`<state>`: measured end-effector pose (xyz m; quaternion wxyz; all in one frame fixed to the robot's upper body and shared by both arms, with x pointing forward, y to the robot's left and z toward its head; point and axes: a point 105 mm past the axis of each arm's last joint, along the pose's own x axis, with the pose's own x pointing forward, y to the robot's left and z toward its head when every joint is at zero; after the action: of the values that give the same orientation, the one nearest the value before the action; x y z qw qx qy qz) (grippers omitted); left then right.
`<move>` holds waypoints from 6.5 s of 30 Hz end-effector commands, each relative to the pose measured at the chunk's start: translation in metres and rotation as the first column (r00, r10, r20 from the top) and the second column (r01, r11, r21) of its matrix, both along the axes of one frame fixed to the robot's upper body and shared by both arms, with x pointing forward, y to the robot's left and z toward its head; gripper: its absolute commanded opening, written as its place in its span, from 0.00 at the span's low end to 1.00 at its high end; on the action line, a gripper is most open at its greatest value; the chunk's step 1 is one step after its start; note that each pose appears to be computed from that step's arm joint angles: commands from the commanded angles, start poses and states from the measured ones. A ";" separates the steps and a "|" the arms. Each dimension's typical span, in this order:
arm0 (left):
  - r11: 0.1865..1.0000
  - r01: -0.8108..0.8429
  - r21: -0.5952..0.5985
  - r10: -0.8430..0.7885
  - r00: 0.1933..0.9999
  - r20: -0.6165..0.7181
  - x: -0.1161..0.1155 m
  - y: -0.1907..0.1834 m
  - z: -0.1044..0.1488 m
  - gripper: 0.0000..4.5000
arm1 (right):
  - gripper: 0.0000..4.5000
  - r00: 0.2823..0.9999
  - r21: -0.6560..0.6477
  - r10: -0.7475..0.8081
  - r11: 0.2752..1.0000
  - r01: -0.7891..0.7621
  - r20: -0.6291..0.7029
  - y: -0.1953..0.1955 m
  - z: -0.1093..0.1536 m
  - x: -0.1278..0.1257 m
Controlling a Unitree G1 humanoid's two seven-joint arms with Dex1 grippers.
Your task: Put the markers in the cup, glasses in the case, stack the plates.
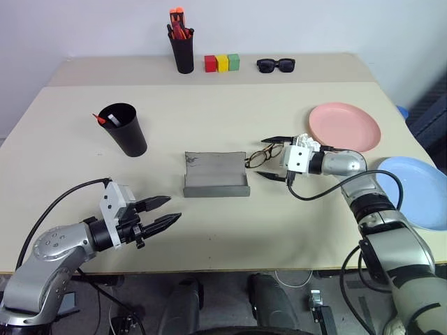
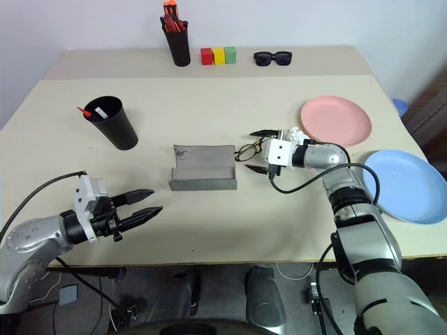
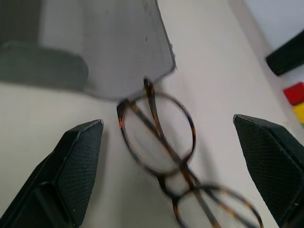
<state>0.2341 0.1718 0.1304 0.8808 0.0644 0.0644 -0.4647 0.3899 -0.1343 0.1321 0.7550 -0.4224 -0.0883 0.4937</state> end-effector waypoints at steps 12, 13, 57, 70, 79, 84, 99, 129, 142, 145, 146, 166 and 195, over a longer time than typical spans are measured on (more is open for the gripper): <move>1.000 -0.007 0.024 0.007 1.000 0.029 -0.008 0.003 0.004 0.56 | 0.26 1.000 -0.023 -0.019 1.000 0.018 -0.023 0.000 0.013 0.013; 1.000 -0.008 0.024 0.007 1.000 0.029 -0.008 0.003 0.003 0.56 | 0.15 0.999 -0.025 -0.020 1.000 0.020 -0.024 -0.001 0.013 0.013; 0.997 0.072 0.006 -0.072 0.997 -0.004 0.002 -0.004 -0.006 0.56 | 0.02 0.323 0.289 0.246 0.953 0.092 -0.914 -0.053 0.042 -0.090; 0.999 0.034 0.012 -0.033 0.999 -0.039 -0.018 0.000 -0.008 0.56 | 0.02 0.036 0.177 0.177 0.984 0.011 -0.984 -0.035 0.004 -0.120; 1.000 0.005 0.006 -0.005 0.999 -0.037 -0.023 -0.001 -0.008 0.56 | 0.02 0.012 0.167 0.167 0.985 -0.035 -0.986 -0.024 -0.006 -0.119; 1.000 -0.001 0.007 0.001 0.999 -0.034 -0.022 -0.001 -0.007 0.56 | 0.02 0.031 0.154 0.155 0.987 -0.039 -0.987 -0.023 -0.015 -0.114; 1.000 -0.015 0.003 0.015 0.999 -0.034 -0.025 -0.001 -0.007 0.56 | 0.99 0.175 0.172 0.176 0.984 -0.041 -0.969 -0.020 -0.024 -0.090; 0.991 0.129 -0.041 -0.128 0.991 0.038 0.032 -0.027 -0.011 0.56 | 0.99 0.959 0.402 -0.125 0.888 0.223 -0.255 -0.016 0.017 -0.114; 0.982 0.182 -0.038 -0.180 0.982 0.054 0.045 -0.033 -0.008 0.56 | 0.99 0.938 0.382 -0.067 0.902 0.203 -0.340 -0.030 -0.003 -0.142; 0.983 0.181 -0.040 -0.179 0.982 0.053 0.043 -0.033 -0.009 0.56 | 0.99 0.923 0.389 -0.022 0.903 0.183 -0.384 -0.027 -0.005 -0.145; 0.983 0.181 -0.041 -0.179 0.983 0.052 0.042 -0.033 -0.009 0.56 | 0.99 0.918 0.390 -0.007 0.904 0.176 -0.397 -0.026 -0.005 -0.146; 0.989 0.144 -0.038 -0.142 0.989 0.052 0.034 -0.029 -0.007 0.56 | 0.99 0.830 0.398 0.127 0.909 0.122 -0.543 -0.005 -0.003 -0.155; 0.992 0.125 -0.019 -0.124 0.991 0.057 0.029 -0.025 -0.003 0.56 | 0.99 0.910 0.483 -0.397 0.824 0.297 0.118 -0.049 0.052 -0.041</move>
<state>0.2650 0.1442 0.1163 0.8505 0.0631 0.0505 -0.5198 0.3505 -0.1790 0.1694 0.8936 -0.3029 -0.1799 0.2781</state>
